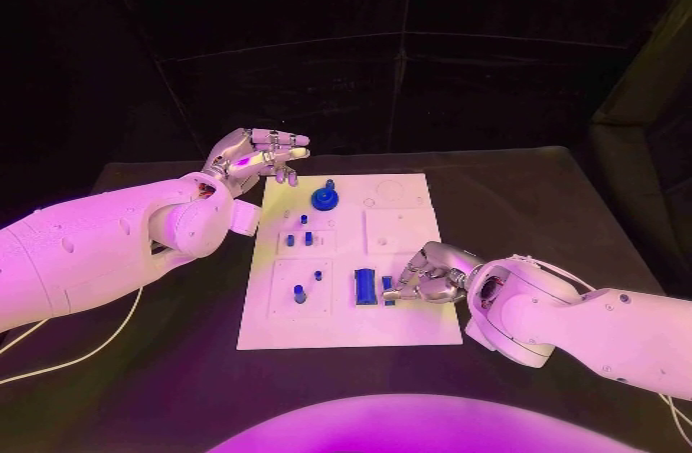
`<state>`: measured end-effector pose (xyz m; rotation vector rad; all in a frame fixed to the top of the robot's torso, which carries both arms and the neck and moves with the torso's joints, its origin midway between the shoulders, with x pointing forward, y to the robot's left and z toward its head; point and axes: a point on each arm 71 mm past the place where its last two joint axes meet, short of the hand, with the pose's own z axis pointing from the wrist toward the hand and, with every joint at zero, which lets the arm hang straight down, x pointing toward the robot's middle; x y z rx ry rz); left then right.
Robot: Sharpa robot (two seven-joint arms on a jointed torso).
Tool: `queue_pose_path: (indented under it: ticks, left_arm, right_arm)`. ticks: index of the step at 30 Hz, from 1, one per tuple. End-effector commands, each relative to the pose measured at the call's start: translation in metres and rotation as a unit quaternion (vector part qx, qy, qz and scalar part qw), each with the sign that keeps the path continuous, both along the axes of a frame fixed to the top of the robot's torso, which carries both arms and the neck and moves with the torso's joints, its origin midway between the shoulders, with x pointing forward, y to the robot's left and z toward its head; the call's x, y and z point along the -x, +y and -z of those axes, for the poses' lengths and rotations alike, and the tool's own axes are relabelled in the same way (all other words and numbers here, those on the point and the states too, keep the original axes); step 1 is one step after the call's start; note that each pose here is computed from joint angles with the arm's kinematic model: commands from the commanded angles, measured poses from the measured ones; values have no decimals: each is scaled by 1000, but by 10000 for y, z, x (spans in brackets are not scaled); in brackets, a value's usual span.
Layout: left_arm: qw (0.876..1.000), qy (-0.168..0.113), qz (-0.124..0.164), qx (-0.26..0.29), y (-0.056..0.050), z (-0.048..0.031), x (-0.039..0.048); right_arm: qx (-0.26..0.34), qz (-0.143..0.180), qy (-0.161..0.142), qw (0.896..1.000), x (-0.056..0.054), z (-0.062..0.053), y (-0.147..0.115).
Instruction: Assemble the parts on the task board
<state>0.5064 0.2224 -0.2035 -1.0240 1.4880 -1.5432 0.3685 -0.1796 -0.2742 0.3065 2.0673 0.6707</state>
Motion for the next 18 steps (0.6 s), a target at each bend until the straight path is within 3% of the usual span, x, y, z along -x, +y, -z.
queue_pose_path:
  ticks: [1,5,12,18]
  left_arm:
    - [1000,0,4,2,-10,4,8]
    - [1000,1,2,6,2,18,5]
    - [999,-1,-14,34,66,37,-75]
    - [998,-1,-35,53,108,87,-176]
  right_arm:
    - [-117,14,-20,993,-46,-109,-19]
    - [-223,46,-33,973,-246,-248,-136]
    - [-365,134,-55,920,-793,-462,-497]
    - [-417,173,-82,888,-1233,-457,-693]
